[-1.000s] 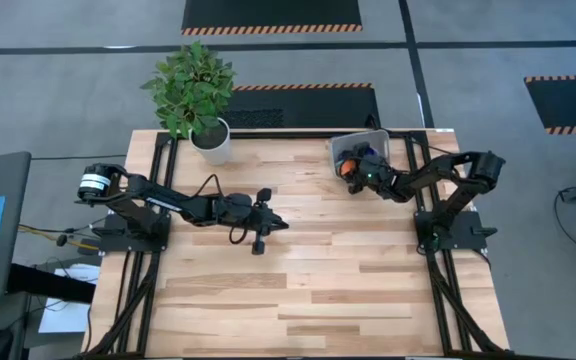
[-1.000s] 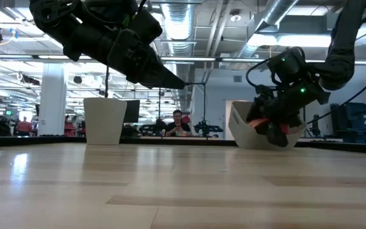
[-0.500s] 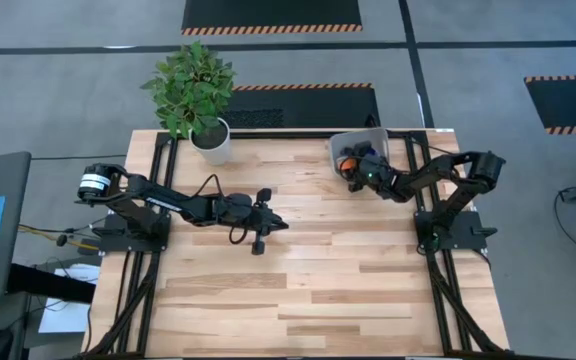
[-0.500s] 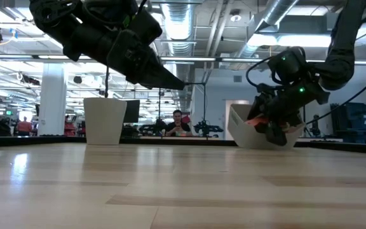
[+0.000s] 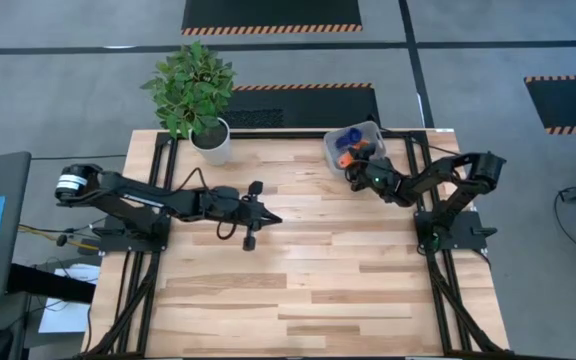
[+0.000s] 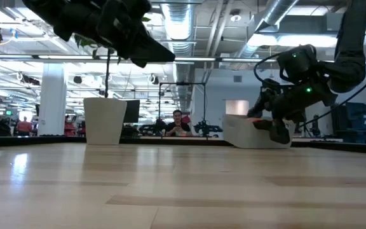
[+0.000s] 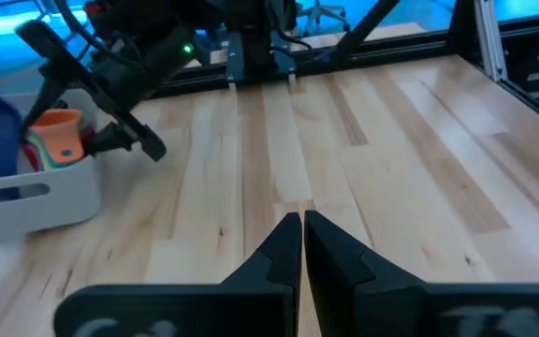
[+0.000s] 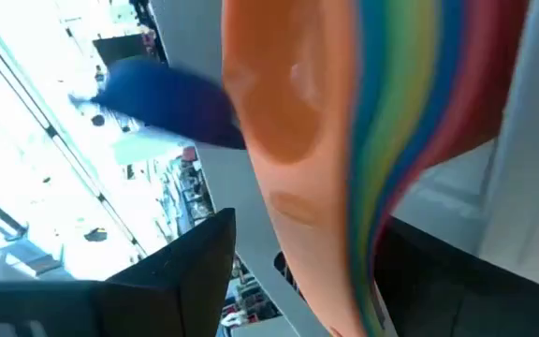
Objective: Nest measuring cups in basket
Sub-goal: Put the stacked measuring cups into the gray bin, then return to Home Position
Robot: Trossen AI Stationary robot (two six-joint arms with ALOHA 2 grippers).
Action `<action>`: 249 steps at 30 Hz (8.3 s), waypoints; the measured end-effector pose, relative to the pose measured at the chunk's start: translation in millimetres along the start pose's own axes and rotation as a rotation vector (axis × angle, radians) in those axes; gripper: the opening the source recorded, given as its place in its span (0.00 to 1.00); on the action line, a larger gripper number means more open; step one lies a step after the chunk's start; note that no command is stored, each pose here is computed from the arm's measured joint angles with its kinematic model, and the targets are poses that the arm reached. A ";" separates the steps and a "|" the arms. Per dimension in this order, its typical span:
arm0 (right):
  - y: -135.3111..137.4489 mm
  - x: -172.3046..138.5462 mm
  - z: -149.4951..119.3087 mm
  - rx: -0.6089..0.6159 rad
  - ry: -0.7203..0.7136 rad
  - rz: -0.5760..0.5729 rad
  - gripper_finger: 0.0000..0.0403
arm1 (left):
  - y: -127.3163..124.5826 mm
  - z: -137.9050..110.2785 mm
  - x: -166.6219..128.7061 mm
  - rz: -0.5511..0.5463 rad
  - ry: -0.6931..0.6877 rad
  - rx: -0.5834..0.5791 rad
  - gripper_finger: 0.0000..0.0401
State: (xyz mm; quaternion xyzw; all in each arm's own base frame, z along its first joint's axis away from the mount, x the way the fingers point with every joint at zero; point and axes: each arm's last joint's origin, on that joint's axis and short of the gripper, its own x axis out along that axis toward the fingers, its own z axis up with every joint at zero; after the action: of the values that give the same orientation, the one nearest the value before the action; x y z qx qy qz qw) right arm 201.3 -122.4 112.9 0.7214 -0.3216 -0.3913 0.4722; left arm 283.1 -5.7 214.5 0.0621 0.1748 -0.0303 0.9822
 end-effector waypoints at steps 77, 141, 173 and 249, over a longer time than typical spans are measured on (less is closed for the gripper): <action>5.9 -32.9 -32.4 -0.199 0.150 0.231 0.65 | -2.3 11.9 -39.9 0.009 -0.088 0.013 0.02; 91.8 -131.4 -87.8 -1.764 0.667 0.924 0.04 | 2.7 -43.1 -115.5 0.298 -0.519 -0.177 0.03; 81.3 -200.4 20.7 -1.704 0.839 1.009 0.01 | -3.4 -80.4 -152.8 0.336 -0.568 -0.124 0.03; 19.1 -169.8 22.5 -1.764 0.734 0.996 0.03 | -7.3 -100.1 -141.9 0.252 -0.351 -0.132 0.03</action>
State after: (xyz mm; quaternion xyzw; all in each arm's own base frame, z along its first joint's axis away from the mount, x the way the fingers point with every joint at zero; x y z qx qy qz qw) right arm 97.3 2.9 169.4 -0.0122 -0.0222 -0.0088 0.9996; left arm 115.5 5.7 169.8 0.0130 -0.0063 0.0939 0.9955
